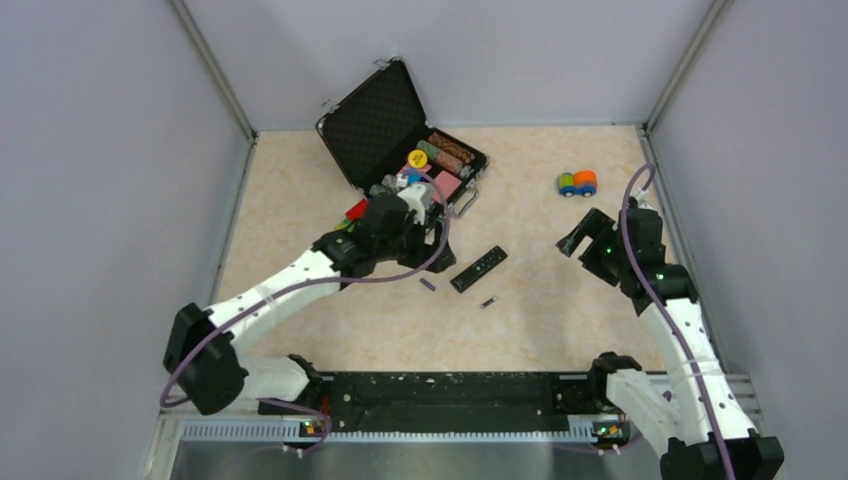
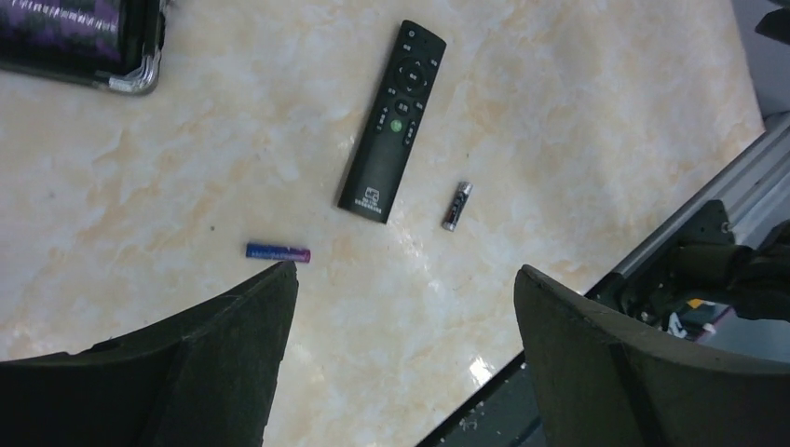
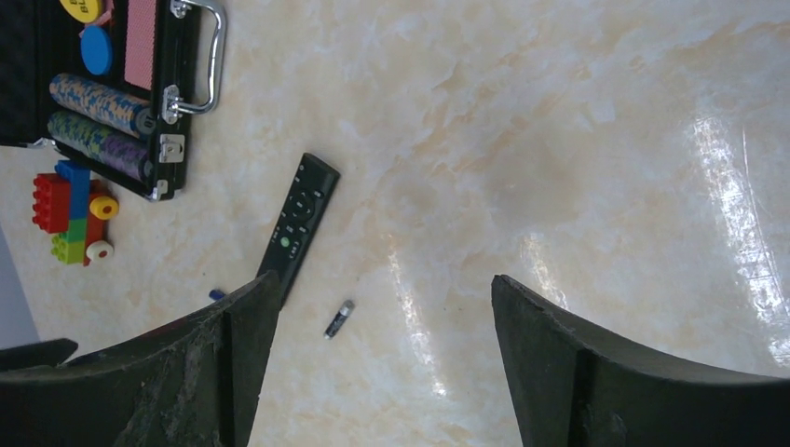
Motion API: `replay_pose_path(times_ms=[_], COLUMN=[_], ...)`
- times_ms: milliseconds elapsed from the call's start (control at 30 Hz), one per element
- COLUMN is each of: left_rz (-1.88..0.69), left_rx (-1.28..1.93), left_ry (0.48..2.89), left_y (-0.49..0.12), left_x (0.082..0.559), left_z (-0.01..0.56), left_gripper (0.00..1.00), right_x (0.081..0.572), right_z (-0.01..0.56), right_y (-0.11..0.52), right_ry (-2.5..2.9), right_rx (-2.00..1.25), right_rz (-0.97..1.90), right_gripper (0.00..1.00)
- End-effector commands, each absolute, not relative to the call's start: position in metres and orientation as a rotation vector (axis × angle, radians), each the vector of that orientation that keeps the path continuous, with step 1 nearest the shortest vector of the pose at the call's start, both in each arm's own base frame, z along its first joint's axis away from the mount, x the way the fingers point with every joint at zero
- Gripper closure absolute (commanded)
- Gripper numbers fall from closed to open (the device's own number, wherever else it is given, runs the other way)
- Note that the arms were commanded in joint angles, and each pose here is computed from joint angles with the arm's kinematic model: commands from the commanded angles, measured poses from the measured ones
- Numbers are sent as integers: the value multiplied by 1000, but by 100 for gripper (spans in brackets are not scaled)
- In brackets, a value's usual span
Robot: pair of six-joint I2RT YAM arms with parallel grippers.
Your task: Load the batteries into the remote control
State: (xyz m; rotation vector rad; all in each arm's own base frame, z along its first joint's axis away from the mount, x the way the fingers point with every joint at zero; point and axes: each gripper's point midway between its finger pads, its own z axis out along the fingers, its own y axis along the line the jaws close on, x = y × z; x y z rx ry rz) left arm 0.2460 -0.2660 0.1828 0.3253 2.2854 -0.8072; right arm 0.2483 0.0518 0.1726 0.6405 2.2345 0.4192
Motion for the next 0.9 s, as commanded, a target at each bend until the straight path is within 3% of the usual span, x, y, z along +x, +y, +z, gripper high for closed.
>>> replay_pose_path(times_ms=[0, 233, 467, 867], left_rz=[-719, -533, -463, -412], left_rx=[535, 806, 931, 1079], left_ry=[2171, 2211, 2282, 2374], left_y=[-302, -353, -378, -382], left_x=[277, 301, 314, 313], left_z=[189, 136, 94, 43], left_gripper=[11, 14, 21, 24], right_x=[248, 245, 242, 240], right_z=[176, 174, 164, 166], right_y=[50, 47, 52, 54], right_ry=[2219, 2241, 2282, 2277], right_rx=[610, 570, 582, 591], right_rz=[414, 381, 407, 425], right_gripper=[13, 6, 12, 13])
